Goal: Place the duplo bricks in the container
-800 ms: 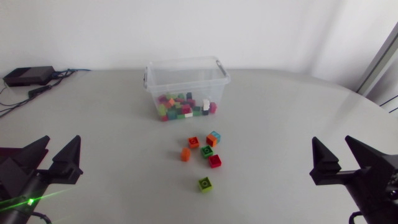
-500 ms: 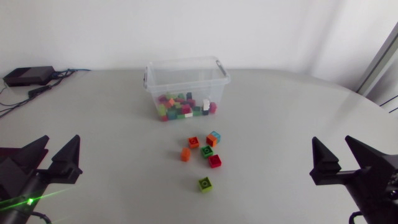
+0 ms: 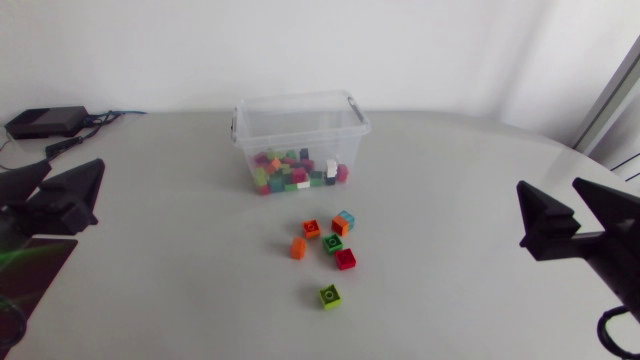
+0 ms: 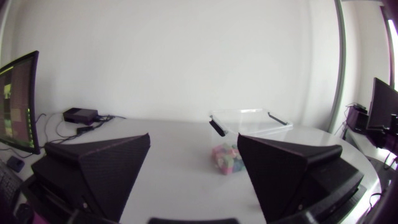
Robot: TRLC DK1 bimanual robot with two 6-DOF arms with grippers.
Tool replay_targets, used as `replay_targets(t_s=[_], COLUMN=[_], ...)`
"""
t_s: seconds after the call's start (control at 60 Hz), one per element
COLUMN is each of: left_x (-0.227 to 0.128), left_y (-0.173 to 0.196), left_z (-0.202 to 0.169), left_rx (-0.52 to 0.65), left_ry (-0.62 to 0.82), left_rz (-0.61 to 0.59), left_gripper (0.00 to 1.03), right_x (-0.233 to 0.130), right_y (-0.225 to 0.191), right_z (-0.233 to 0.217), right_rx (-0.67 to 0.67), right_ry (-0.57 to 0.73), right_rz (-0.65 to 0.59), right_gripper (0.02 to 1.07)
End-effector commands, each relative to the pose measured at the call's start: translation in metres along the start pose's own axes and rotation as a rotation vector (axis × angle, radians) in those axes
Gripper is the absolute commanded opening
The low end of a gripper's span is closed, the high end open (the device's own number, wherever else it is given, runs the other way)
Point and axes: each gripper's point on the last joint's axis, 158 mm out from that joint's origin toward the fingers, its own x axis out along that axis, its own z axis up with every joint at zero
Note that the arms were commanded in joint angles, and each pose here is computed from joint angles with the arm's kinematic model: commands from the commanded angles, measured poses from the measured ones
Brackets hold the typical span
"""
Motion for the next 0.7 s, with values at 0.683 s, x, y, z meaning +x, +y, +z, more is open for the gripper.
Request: replay_targets(t_s=[0.683], left_x=[0.079], left_y=[-0.139], left_z=[-0.169], left_rx=[0.128], left_ry=[1.132], left_rz=[-0.268], left_gripper=[0.95], right_x=[0.036], right_y=[0.066], right_z=[-0.046], right_rx=[-0.070], right_ry=[0.533], right_rz=[0.165], right_gripper=[1.02])
